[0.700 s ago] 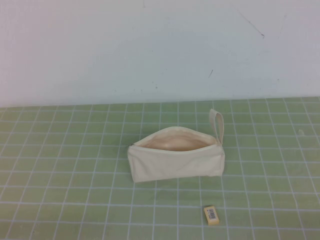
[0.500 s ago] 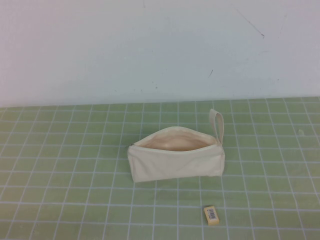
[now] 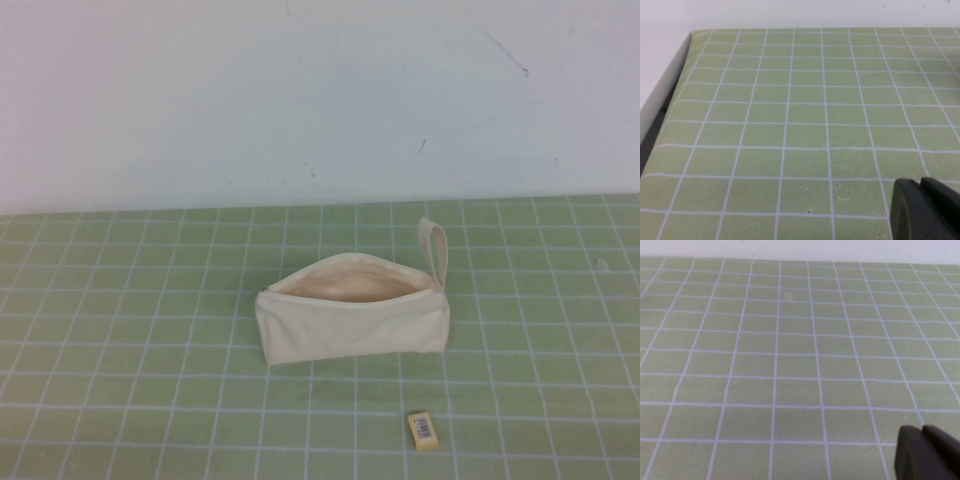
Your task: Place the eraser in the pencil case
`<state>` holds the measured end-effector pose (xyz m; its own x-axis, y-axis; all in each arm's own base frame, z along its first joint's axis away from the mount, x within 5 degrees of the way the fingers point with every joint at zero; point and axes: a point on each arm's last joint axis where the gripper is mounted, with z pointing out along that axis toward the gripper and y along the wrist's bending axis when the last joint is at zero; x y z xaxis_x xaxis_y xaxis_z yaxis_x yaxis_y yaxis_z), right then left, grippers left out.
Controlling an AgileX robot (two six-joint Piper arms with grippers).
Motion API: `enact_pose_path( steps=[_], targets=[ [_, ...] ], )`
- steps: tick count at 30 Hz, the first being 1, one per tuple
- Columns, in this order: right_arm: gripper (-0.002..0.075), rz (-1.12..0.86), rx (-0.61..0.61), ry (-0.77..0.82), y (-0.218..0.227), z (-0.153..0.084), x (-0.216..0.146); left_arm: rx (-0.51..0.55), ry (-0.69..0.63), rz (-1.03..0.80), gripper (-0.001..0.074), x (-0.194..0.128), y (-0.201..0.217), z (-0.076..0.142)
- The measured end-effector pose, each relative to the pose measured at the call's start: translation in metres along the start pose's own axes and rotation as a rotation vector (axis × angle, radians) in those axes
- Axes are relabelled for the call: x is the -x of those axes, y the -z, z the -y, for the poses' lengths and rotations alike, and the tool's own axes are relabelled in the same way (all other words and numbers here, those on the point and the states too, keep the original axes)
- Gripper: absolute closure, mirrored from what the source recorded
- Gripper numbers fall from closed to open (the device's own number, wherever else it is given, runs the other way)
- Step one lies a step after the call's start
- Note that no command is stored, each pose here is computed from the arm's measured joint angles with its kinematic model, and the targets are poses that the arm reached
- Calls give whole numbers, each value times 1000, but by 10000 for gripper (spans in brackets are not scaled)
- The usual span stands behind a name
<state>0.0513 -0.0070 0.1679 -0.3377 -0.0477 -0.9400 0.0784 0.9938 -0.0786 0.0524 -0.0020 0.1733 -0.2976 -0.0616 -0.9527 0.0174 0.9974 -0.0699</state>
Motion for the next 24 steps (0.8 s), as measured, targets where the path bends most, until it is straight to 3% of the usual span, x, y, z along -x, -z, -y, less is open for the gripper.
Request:
enact_pose_path(
  steps=[15, 18, 24],
  targets=[
    [727, 45, 1, 0, 0, 0, 4, 0, 0, 0, 736, 0, 0, 0],
    [727, 172, 5, 0, 1, 0, 15, 0, 0, 0, 736, 0, 0, 0],
    [727, 608, 11, 15, 16, -1, 52, 0, 2, 0, 736, 0, 0, 0]
  ],
)
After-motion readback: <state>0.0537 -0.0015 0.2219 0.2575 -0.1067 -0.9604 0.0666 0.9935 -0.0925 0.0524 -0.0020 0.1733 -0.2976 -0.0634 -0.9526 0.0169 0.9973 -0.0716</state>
